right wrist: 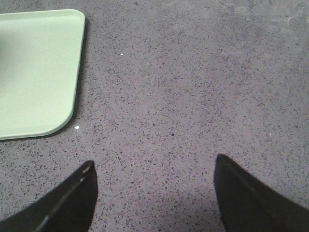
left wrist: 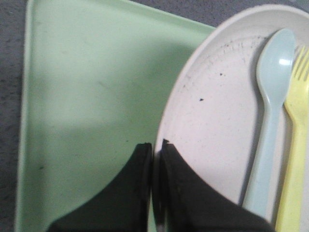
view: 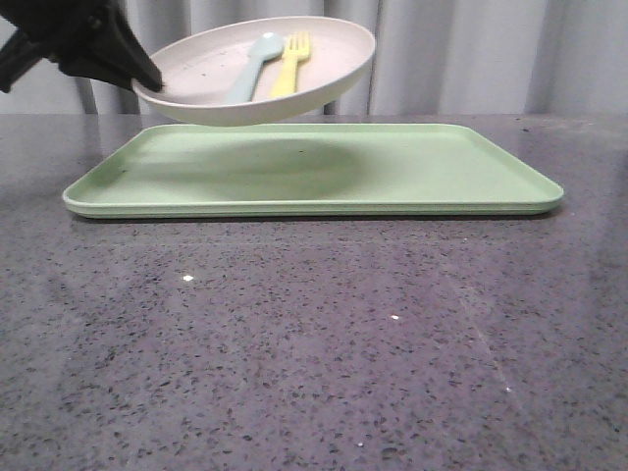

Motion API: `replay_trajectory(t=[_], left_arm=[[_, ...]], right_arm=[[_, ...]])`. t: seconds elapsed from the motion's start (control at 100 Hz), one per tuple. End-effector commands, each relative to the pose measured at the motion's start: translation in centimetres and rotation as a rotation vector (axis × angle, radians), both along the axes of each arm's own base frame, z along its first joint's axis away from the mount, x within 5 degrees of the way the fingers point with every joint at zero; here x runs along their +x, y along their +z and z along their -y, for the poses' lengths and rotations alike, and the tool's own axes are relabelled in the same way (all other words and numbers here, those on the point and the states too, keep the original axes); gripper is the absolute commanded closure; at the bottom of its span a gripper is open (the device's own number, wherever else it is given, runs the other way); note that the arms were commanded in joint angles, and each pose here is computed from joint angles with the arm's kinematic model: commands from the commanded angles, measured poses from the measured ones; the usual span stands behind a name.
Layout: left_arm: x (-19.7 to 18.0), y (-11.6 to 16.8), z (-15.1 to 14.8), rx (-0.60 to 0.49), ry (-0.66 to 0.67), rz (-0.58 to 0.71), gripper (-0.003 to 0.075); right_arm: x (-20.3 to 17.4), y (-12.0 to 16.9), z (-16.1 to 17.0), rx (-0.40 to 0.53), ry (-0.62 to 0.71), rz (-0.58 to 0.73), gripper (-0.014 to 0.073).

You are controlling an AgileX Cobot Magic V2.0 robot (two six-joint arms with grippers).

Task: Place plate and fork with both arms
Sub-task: 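Lift the plate with the left gripper and carry it over the tray, then lower the plate onto the tray and open the left gripper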

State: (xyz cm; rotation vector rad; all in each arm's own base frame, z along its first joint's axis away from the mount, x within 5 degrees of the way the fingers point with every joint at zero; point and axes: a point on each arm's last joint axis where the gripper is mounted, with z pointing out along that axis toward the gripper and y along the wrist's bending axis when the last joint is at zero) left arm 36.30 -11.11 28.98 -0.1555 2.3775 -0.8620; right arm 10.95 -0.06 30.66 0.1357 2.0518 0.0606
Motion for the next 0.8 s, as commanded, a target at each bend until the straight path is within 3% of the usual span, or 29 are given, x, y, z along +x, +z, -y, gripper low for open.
replay_trajectory(t=[0.0, 0.57, 0.79], left_arm=[[0.2, 2.7, 1.3, -0.082, 0.033, 0.085, 0.0741], [1.9, -1.9, 2.9, -0.052, 0.0, -0.031, 0.0741], [2.0, -1.9, 2.9, -0.053, 0.007, -0.028, 0.0734]], right_arm=[[0.5, 1.4, 0.0, -0.019, 0.007, 0.094, 0.0079], [0.5, 1.4, 0.0, -0.019, 0.007, 0.095, 0.0079], [0.5, 1.4, 0.0, -0.019, 0.007, 0.095, 0.0079]])
